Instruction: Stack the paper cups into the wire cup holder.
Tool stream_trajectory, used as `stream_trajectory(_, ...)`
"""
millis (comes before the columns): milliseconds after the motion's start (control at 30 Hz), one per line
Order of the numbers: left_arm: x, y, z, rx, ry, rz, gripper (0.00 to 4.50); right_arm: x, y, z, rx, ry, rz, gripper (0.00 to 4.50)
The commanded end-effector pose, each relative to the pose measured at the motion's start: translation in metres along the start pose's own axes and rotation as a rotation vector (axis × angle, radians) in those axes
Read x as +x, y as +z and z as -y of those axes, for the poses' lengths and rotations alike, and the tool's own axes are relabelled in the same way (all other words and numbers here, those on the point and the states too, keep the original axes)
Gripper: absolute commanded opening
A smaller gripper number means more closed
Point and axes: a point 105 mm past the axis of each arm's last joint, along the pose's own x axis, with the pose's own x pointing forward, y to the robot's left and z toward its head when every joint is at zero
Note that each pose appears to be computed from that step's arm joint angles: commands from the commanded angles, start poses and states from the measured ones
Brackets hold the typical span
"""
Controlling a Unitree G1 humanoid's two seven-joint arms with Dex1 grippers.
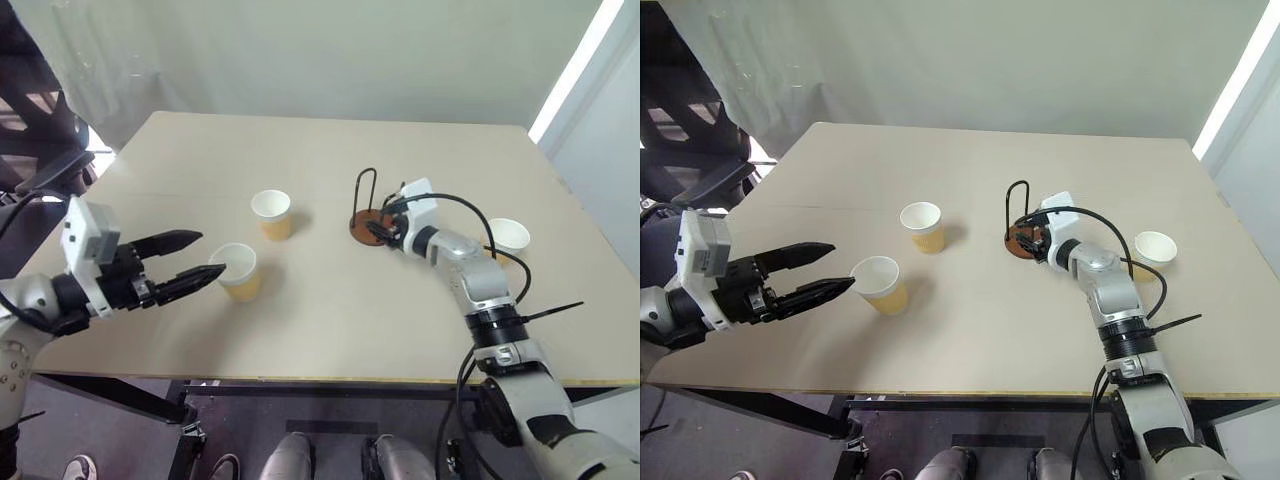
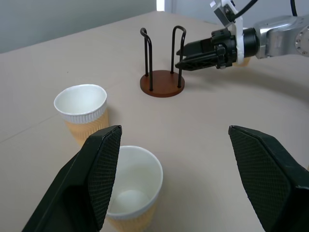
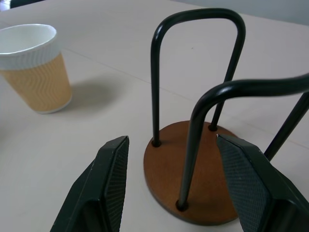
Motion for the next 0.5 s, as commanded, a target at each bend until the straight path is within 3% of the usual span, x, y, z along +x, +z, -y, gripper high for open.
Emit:
stream_trajectory(33, -0.006, 0.010, -0.003, 0.058, 0.029, 0.019, 3.77, 0.003, 0.017, 0.001, -0.036, -0.017, 0.052, 2.93)
stream_trajectory(500, -0.008, 0.011, -0.003, 0.082, 0.051, 0.020, 3.77, 0.025, 0.010, -0.011, -0.057, -0.026, 0.067, 2.93)
